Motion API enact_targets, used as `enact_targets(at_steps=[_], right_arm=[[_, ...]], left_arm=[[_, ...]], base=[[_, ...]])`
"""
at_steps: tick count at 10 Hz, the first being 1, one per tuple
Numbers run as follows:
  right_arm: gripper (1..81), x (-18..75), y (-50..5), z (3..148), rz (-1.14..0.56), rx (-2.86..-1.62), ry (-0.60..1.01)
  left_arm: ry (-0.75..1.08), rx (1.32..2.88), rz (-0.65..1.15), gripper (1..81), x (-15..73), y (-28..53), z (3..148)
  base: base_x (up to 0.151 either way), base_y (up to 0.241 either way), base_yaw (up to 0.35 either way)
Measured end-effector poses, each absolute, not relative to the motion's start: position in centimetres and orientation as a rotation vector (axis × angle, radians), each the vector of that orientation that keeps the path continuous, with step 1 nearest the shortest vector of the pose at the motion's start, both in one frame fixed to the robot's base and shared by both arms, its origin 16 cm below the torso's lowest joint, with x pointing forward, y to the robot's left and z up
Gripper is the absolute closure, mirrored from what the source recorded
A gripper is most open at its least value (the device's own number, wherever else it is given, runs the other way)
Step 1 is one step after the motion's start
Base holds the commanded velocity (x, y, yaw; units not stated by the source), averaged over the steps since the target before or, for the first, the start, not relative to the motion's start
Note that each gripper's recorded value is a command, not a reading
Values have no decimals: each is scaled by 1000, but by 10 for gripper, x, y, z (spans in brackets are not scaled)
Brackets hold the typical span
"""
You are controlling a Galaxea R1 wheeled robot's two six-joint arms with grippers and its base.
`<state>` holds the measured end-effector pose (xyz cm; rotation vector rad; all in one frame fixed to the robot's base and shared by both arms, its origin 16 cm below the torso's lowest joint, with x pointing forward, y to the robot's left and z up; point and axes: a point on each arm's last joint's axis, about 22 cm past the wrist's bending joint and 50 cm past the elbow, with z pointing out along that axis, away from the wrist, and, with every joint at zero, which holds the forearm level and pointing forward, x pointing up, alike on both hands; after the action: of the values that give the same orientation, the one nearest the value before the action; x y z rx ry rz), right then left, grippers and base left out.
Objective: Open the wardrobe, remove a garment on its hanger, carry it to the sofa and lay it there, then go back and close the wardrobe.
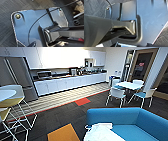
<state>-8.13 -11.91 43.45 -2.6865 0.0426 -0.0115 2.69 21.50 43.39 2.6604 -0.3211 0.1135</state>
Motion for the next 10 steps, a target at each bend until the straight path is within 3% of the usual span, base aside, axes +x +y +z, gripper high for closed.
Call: enact_targets(at_steps=[5,10], right_arm=[[10,-82,-127,433,-27,-2697,37],[10,-96,-231,424,-4,-2841,16]], left_arm=[[-344,2691,136,10,30,218,432],[-335,2753,115,10,23,264,430]], base=[[0,0,308],[0,0,308]])
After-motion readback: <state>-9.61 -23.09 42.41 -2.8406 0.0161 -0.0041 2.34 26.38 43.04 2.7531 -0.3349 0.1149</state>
